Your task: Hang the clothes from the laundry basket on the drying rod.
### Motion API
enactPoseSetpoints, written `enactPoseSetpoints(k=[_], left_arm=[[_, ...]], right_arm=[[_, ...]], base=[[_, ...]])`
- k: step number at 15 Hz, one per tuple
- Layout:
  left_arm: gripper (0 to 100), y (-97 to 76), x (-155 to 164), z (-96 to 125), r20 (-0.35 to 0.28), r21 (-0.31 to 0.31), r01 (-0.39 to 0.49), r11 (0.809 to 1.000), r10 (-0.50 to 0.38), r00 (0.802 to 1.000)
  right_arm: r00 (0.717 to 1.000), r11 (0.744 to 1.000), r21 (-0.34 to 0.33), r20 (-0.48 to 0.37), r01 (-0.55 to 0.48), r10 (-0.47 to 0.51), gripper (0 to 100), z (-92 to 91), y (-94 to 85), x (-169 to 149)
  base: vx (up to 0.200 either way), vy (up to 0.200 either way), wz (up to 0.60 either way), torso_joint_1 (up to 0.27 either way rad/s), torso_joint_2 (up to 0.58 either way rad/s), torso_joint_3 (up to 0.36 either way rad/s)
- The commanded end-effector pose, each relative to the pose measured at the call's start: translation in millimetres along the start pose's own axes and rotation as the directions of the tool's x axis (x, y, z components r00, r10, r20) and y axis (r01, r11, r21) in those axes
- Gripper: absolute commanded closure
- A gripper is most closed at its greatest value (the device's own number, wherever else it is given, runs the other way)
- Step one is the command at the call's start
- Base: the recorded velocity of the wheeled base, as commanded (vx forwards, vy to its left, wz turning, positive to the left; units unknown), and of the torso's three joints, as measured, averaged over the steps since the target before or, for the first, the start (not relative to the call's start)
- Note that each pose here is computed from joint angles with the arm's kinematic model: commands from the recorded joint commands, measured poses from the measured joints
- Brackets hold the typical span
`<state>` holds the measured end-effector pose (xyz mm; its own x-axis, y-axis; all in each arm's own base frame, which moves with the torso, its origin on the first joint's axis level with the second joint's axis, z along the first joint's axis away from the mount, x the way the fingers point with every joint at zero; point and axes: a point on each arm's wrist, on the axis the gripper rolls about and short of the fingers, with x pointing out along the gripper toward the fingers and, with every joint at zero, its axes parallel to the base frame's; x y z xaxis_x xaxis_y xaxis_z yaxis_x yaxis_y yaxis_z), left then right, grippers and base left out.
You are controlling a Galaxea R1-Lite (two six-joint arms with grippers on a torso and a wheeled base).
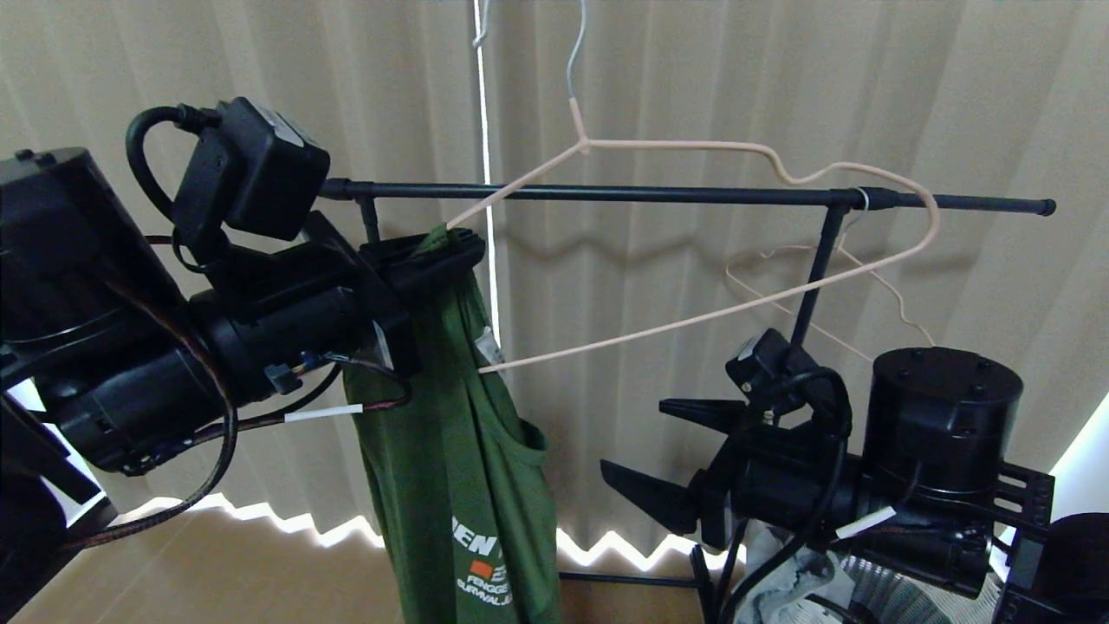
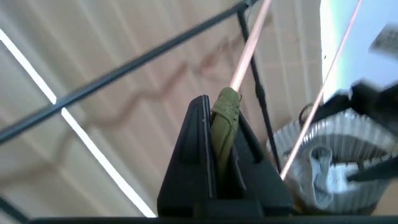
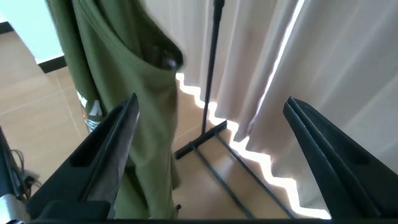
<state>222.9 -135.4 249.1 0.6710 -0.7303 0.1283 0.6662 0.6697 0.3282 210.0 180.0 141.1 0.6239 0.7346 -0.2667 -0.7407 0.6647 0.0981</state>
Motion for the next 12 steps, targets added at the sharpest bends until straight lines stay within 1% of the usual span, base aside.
enactPoseSetpoints(k=[1,3,4,6,10,12], left_arm=[[100,-5.1,7,-3,0.002,-0.005,0.022,1.0,-0.022,1.0],[100,-6.2,8,-2,0.012,-0.005,0.025,1.0,-0.025,1.0],[100,-6.5,8,2,0.027,-0.003,0.027,1.0,-0.027,0.999],[100,-9.6,9,4,0.035,-0.003,0.039,0.999,-0.039,0.999],[100,-17.8,10,8,0.055,-0.004,0.068,0.998,-0.067,0.996],[100,-19.0,9,12,0.08,0.002,0.068,0.998,-0.067,0.995]], right_arm=[[1.0,1.0,0.003,-0.011,-0.014,0.014,0,-5.2,2.8,7],[1.0,1.0,0.019,0.013,-0.016,0.016,0,-5.1,2.1,12],[0.999,1.0,0.027,0.042,-0.013,0.011,0,-5.7,1.1,18],[0.998,1.0,0.022,0.066,-0.016,0.015,0,-6.7,0.7,23],[0.996,0.999,0.015,0.079,-0.032,0.031,0,-6.7,4.6,31],[0.996,0.999,0.017,0.081,-0.032,0.031,0,-6.5,4.0,36]], base=[[0.0,0.0,0.0,0.0,0.0,0.0],[0.0,0.0,0.0,0.0,0.0,0.0],[0.0,0.0,0.0,0.0,0.0,0.0],[0.0,0.0,0.0,0.0,0.0,0.0],[0.0,0.0,0.0,0.0,0.0,0.0],[0.0,0.0,0.0,0.0,0.0,0.0]])
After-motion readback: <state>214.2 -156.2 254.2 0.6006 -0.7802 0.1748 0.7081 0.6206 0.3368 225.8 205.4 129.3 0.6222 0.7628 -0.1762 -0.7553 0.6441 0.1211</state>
